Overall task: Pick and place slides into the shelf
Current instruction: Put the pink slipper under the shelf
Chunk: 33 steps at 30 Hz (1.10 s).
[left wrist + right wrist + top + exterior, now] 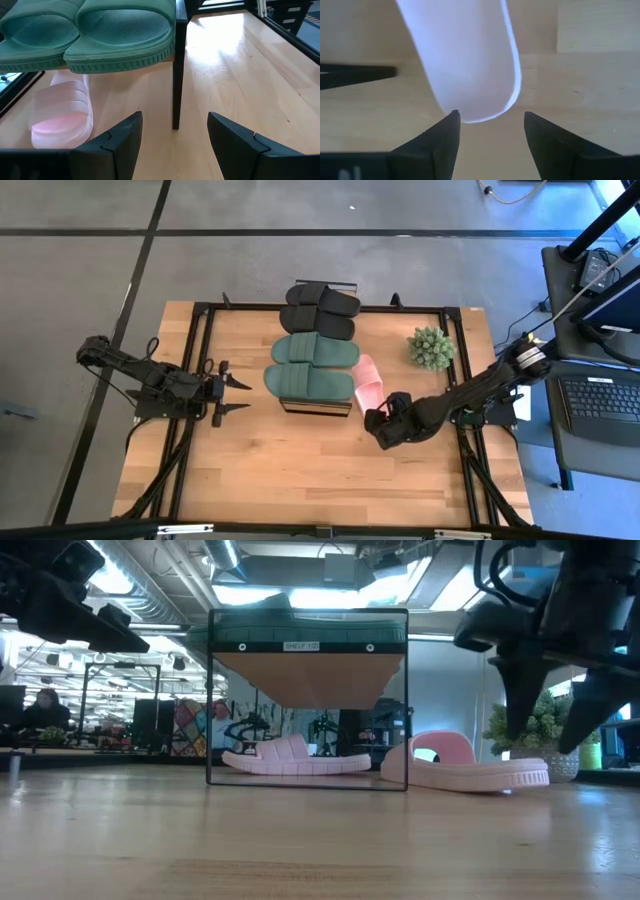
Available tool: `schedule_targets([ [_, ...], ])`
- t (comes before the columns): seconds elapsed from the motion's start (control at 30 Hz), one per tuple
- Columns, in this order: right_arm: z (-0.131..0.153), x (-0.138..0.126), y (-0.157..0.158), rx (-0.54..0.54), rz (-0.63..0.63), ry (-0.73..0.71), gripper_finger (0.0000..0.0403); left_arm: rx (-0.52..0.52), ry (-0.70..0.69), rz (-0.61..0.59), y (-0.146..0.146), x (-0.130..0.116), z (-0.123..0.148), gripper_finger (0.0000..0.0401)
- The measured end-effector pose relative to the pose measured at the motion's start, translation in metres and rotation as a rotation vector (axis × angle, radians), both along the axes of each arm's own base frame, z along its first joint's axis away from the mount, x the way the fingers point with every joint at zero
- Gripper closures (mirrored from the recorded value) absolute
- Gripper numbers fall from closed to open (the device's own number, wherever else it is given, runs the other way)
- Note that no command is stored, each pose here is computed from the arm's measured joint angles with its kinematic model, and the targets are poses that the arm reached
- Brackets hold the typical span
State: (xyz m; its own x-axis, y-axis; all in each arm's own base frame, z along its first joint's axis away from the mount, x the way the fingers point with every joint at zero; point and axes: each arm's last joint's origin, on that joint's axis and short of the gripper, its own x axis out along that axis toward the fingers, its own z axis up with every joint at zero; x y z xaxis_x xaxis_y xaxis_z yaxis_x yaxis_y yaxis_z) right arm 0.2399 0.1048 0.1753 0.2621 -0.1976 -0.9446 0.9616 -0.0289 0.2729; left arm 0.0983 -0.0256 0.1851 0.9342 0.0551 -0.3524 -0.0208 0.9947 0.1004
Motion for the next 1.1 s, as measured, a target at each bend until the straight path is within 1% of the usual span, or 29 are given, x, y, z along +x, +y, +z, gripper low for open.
schedule_targets([
  [0.1, -0.0043, 0.0004, 0.0001, -0.01, -0.005, 0.022, 0.0185, 0.0, 0.001, 0.0, 0.0, 0.0, -0.0001, 0.0185],
  [0.23, -0.0041, 0.0006, -0.0002, -0.022, -0.024, 0.01, 0.0185, 0.002, 0.005, 0.0, 0.0001, -0.0002, -0.0005, 0.0185],
  [0.5, -0.0049, -0.0006, -0.001, -0.011, -0.12, 0.002, 0.0185, -0.023, 0.016, -0.062, -0.0019, -0.0003, -0.0009, 0.0185],
  [0.7, -0.0051, -0.0026, -0.0021, -0.011, -0.168, 0.012, 0.0185, -0.024, 0.023, -0.068, -0.002, -0.0006, -0.0015, 0.0185],
  [1.1, -0.0063, -0.0032, -0.0023, -0.018, -0.168, 0.024, 0.0185, -0.018, 0.039, -0.068, -0.0017, -0.0012, -0.003, 0.0185],
])
